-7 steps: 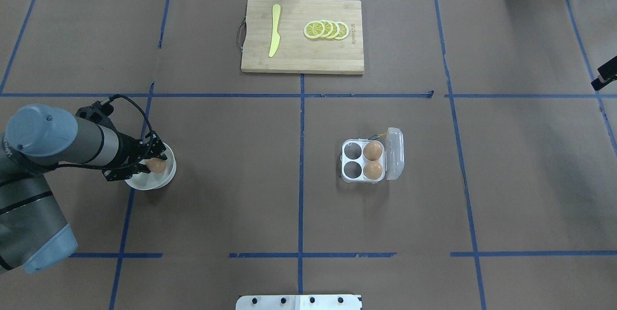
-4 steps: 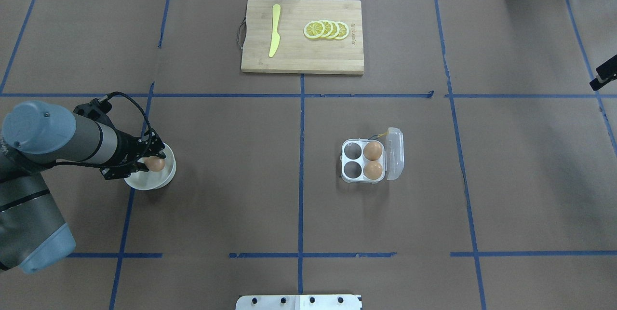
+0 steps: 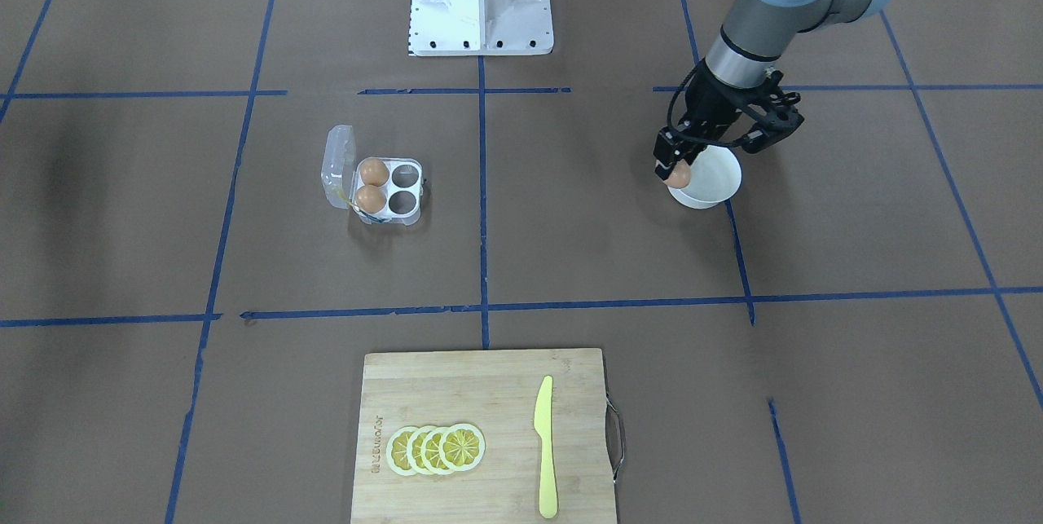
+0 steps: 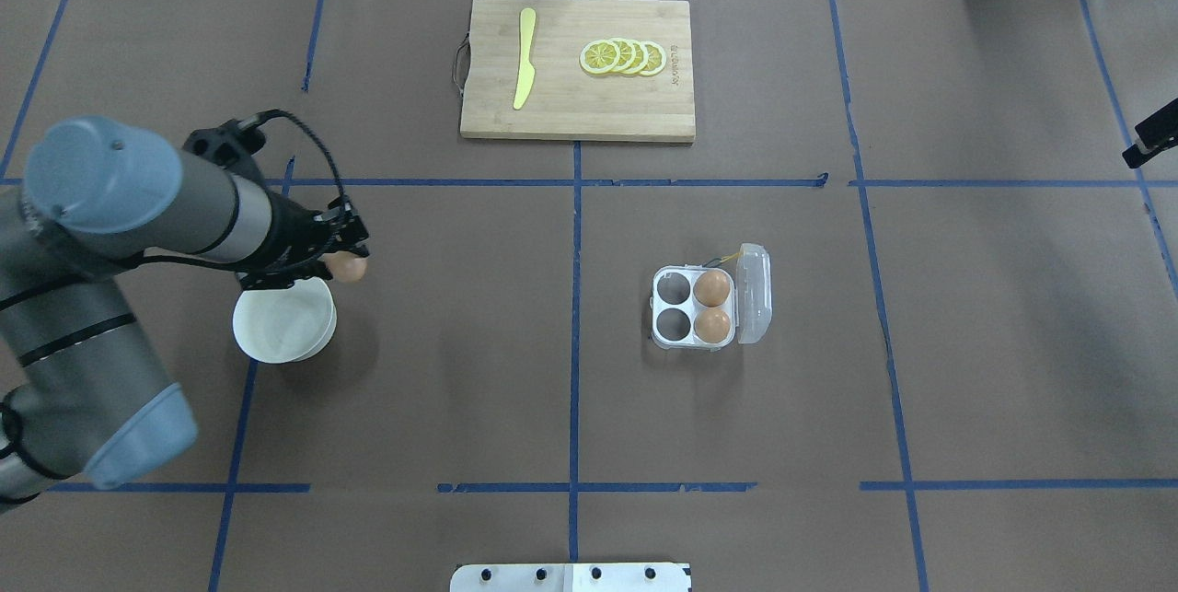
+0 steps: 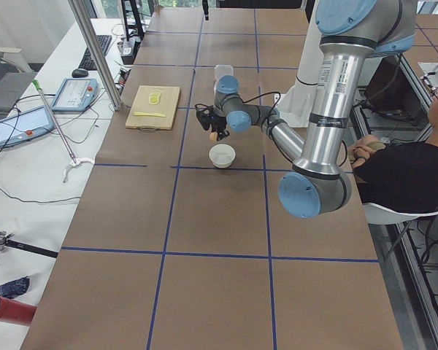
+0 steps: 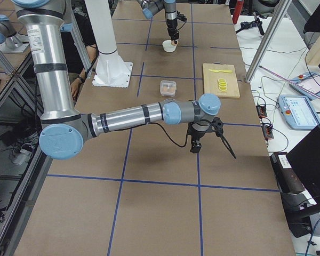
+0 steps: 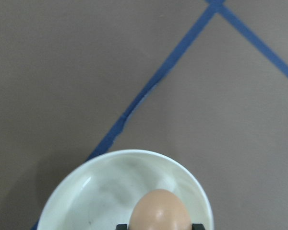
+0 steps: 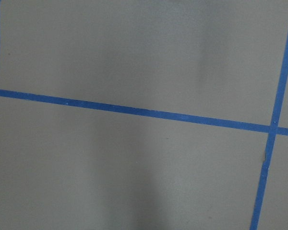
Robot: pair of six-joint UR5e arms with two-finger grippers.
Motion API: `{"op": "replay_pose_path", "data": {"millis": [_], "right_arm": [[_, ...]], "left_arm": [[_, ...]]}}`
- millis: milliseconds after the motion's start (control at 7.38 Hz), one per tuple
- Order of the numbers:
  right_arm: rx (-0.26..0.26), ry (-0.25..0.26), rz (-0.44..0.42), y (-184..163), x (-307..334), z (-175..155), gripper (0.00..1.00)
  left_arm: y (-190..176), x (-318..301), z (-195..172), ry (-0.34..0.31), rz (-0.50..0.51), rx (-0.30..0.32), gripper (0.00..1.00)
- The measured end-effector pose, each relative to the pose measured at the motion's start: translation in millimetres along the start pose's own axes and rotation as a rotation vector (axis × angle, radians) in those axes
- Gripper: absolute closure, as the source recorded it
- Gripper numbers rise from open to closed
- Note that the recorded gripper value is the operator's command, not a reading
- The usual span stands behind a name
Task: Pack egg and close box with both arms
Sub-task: 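Carry the egg with the left gripper over the clear egg carton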
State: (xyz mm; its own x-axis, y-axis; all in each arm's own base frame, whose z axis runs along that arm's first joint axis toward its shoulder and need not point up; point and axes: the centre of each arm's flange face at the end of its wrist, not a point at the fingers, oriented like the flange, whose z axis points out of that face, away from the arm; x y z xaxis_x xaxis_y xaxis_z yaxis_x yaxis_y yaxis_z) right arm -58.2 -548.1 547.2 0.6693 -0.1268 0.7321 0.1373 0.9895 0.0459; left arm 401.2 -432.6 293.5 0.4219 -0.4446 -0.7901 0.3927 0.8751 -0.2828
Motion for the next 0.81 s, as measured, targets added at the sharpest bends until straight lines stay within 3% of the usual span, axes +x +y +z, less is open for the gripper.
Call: {"op": "replay_pose_path", "data": {"millis": [407,814], "right_arm": [[0.006,-0.001,-0.009,-0.5,-3.8,-2.6,0.0],[0.008,-0.003,-0.019,-0.4,-9.1,-3.5,0.0]], "left_arm": [[47.1,138.4,24.6,0.072,0.235,-0.055,1.0],[134.6,224.2,80.2,0.136,0.397,-0.151,1.0]]}}
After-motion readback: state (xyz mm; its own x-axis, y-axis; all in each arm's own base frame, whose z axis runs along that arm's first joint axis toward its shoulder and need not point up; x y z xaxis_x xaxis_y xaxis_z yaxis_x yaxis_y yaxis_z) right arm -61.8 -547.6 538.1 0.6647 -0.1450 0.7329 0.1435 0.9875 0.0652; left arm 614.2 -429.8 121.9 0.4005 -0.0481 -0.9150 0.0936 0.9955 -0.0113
